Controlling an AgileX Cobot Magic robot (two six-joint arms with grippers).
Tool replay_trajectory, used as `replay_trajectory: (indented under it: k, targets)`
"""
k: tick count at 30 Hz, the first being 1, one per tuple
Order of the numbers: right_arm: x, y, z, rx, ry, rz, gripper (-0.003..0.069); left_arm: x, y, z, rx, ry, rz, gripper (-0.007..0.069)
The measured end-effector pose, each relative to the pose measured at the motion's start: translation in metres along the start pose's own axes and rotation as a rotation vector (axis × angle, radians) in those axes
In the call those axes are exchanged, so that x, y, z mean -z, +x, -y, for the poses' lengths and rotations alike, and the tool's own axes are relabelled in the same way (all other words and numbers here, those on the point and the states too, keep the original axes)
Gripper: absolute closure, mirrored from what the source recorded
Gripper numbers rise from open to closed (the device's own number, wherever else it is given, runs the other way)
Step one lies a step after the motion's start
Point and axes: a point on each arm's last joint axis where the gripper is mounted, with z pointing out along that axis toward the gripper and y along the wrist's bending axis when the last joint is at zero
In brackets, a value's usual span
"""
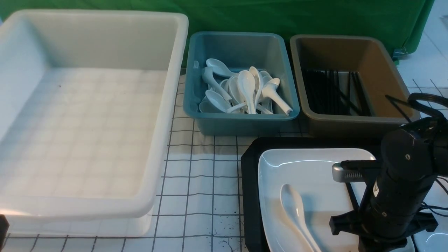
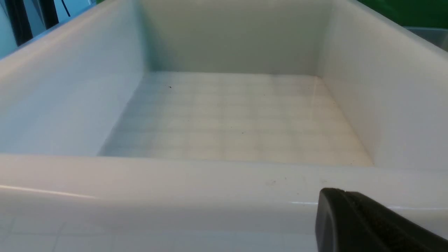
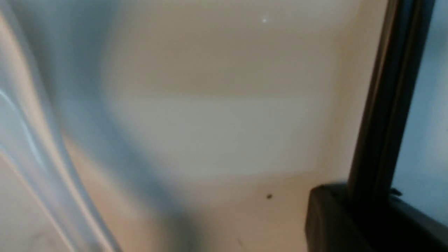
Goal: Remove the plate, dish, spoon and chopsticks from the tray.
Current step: Use the right arm to grab a pair of chopsticks from the plate, then use the right arm to put the chopsticks into the small storage box on the right
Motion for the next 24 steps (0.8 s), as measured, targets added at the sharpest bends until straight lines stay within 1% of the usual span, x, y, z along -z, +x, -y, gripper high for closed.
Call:
replay_trajectory:
  k: [2,6,10,12,15,19,22,24]
  targets:
    - [0.007,0.003,0.001,0.011,-0.004,0.008,0.0492,0.0,0.0,0.0,0.0,0.0,0.0,0.0621]
    - [0.046,0.02,0.007,0.047,-0.047,0.114,0.0492,0.0,0.0,0.0,0.0,0.0,0.0,0.0621]
    - [0.095,0.055,0.022,0.089,-0.088,0.232,0.0492,0.0,0.0,0.0,0.0,0.0,0.0,0.0621]
    - [0.104,0.064,0.025,0.098,-0.098,0.261,0.0492,0.0,0.0,0.0,0.0,0.0,0.0,0.0621]
    - [0.153,0.091,0.041,0.132,-0.132,0.538,0.0492,0.0,0.0,0.0,0.0,0.0,0.0,0.0621]
    - [0.197,0.097,0.049,0.143,-0.154,0.831,0.0492,0.0,0.0,0.0,0.0,0.0,0.0,0.0621]
    - [0.22,0.086,0.047,0.152,-0.149,0.955,0.0492,0.0,0.0,0.0,0.0,0.0,0.0,0.0621]
    - [0.223,0.074,0.043,0.154,-0.14,0.972,0.0492,0.0,0.0,0.0,0.0,0.0,0.0,0.0621]
